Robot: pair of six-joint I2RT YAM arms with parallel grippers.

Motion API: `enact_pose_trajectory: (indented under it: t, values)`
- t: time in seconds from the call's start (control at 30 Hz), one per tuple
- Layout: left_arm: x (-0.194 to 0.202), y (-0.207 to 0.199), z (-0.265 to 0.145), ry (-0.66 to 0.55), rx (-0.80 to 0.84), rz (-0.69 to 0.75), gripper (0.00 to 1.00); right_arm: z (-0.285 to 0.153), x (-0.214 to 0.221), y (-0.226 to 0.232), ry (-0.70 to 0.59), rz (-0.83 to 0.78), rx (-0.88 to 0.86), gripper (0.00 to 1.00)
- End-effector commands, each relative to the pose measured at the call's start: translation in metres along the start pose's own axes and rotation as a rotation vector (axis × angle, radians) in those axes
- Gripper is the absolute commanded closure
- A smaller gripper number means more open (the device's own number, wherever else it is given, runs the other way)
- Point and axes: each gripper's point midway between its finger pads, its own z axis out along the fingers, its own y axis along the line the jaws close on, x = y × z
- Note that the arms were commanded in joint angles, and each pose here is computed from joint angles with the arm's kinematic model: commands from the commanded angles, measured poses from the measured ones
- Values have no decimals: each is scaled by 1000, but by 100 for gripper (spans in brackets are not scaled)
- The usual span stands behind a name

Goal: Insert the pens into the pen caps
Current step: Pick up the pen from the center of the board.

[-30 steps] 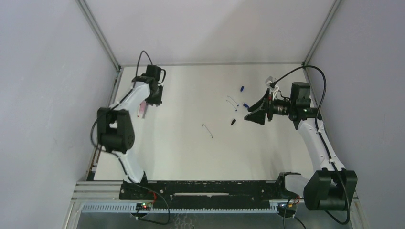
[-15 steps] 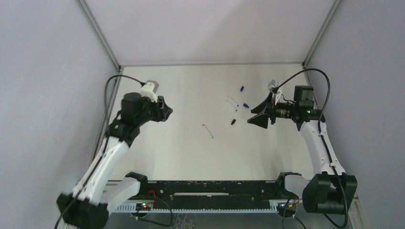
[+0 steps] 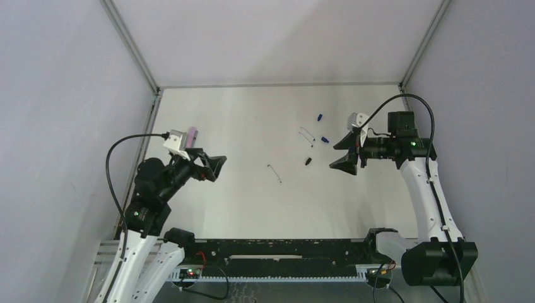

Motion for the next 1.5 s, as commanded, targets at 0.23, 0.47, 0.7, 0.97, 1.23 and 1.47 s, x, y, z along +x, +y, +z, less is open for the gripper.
enact_pose_trajectory:
  t: [0.23,0.47,0.7,0.97,1.23,1.47]
  values:
    - [20,6,6,37,-14,-61,6,3,27,-22,49,123,84,27]
    - [14,8,0,5,-32,-54,7,16,38,-41,73,233,151,28]
    - [10,26,-2,-29,-109,-53,8,38,47,-63,131,284,205,29]
    - [14,27,2,-9,-104,-65,8,69,63,-85,262,408,183,48]
    - [12,29,2,-18,-102,-72,9,101,89,-84,384,467,182,49]
    - [12,34,4,-19,-110,-93,9,151,89,-29,448,370,1,50]
